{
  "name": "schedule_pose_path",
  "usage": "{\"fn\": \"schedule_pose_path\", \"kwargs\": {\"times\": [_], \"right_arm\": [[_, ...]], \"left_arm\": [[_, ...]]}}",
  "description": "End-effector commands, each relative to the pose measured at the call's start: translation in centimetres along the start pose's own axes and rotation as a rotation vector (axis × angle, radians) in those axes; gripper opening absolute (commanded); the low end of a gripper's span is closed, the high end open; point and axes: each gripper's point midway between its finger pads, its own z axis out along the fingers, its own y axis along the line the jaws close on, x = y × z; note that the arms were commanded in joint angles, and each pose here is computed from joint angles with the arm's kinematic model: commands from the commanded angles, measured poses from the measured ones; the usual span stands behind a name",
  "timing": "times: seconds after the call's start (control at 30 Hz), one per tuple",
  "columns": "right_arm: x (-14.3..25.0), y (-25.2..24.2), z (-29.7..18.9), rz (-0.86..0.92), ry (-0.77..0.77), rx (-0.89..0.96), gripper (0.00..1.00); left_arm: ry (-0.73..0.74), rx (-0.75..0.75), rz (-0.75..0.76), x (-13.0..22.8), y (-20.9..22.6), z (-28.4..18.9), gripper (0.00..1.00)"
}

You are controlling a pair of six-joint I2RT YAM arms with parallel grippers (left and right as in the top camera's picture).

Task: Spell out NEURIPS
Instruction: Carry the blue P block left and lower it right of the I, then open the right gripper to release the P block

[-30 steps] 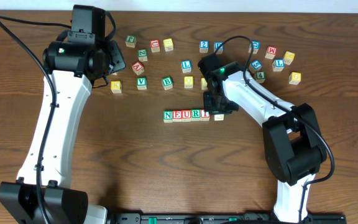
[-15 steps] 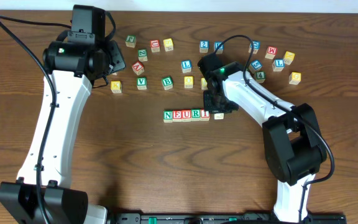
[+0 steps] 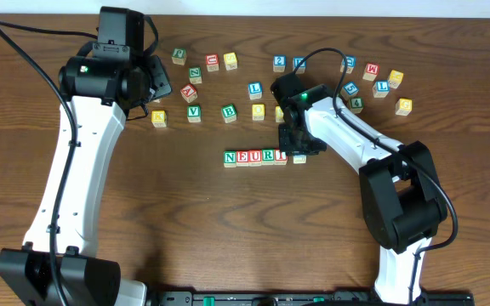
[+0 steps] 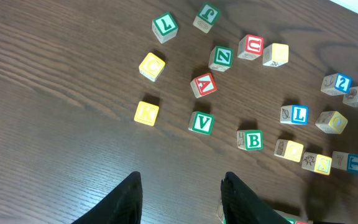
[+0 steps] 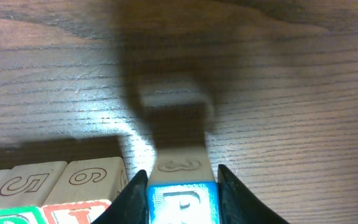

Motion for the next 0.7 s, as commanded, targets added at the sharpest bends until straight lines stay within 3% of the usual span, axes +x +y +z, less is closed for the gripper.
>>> {"fn": "schedule_pose_path", "kwargs": {"times": [0.0, 0.37, 0.67], "right_arm": [[0.3, -0.1, 0.2, 0.008, 0.001, 0.022, 0.31], [-0.3, 0.1, 0.0, 0.011, -0.019, 0.011, 0.32], [-2.4, -0.6, -3.5, 0.029, -0.064, -0.01, 0.27]], "left_arm": [[0.006, -0.017, 0.005, 0.0, 0.2, 0.5, 0.41], [0.005, -0.016, 0.004, 0.0, 0.2, 0.5, 0.41], [0.006, -0.017, 0.005, 0.0, 0.2, 0.5, 0.41]]}}
